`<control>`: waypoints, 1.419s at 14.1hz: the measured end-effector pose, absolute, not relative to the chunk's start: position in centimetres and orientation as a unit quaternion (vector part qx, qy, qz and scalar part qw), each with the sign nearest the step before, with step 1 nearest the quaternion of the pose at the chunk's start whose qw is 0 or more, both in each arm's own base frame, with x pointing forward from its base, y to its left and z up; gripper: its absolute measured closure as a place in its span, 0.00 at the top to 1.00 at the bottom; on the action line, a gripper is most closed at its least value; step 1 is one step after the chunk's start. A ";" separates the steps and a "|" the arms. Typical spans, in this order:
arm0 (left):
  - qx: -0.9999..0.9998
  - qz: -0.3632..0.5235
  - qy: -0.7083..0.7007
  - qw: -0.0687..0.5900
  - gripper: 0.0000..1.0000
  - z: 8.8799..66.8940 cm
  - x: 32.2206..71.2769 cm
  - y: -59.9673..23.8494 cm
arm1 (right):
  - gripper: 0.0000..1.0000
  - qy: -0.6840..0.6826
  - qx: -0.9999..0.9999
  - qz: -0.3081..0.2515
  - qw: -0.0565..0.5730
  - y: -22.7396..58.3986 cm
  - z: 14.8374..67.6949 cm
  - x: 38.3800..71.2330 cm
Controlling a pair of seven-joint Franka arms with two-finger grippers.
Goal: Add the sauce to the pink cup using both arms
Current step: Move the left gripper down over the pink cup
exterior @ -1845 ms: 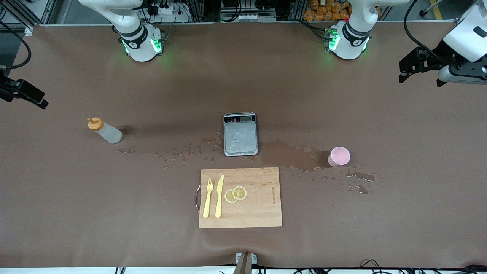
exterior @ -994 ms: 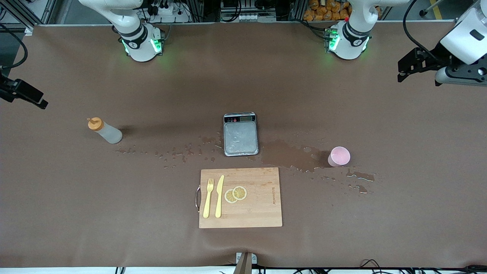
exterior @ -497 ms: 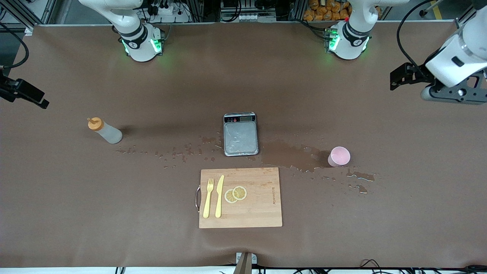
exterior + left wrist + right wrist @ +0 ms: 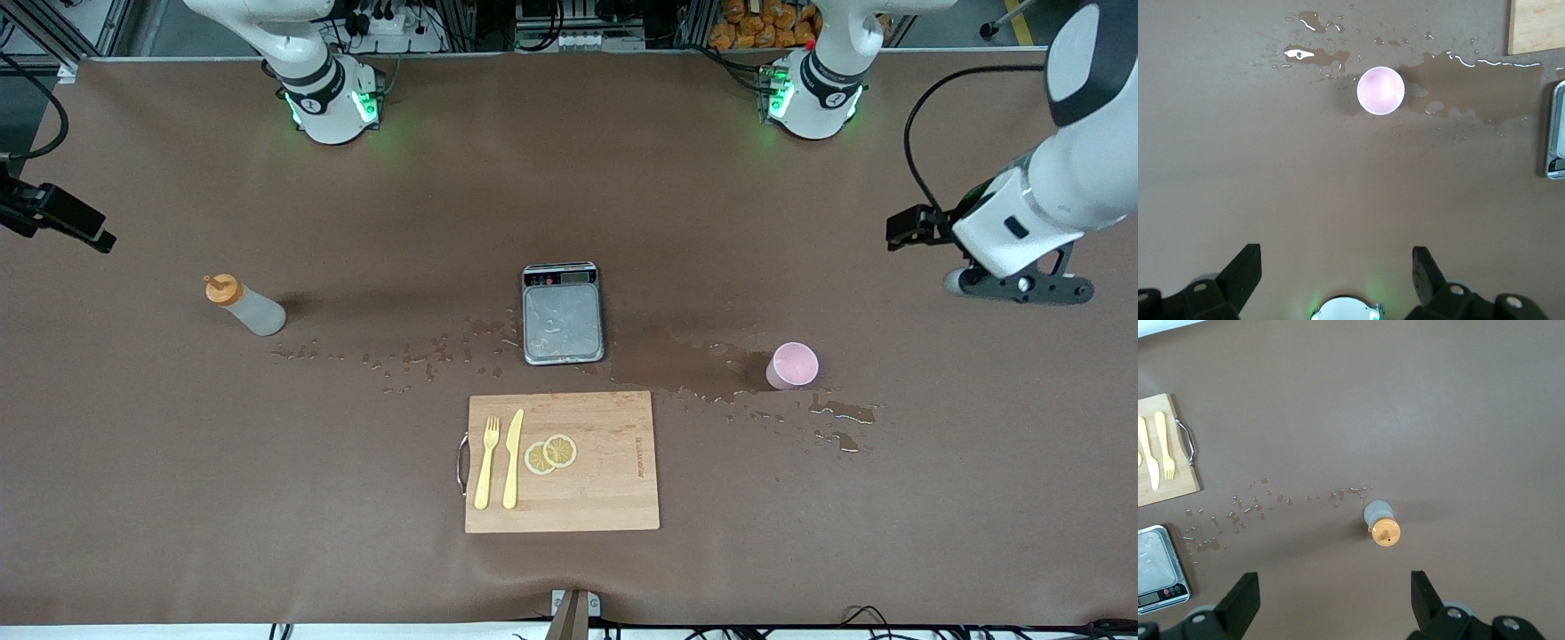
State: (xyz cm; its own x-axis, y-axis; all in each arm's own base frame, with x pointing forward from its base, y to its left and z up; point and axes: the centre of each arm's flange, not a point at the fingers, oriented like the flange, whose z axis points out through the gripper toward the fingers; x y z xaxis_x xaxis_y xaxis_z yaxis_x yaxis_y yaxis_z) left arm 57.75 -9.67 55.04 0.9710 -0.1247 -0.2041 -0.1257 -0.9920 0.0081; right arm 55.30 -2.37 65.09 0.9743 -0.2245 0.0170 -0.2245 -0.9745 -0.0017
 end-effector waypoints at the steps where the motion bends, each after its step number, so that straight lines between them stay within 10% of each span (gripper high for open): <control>1: -0.993 0.101 0.063 0.002 1.00 53.9 58.3 -9.7 | 1.00 -0.117 0.993 0.001 0.001 -2.8 64.5 55.5; 20: -0.994 0.101 0.048 -0.004 1.00 31.8 62.3 -8.9 | 1.00 -0.240 0.961 -0.131 -0.050 -18.1 50.9 57.5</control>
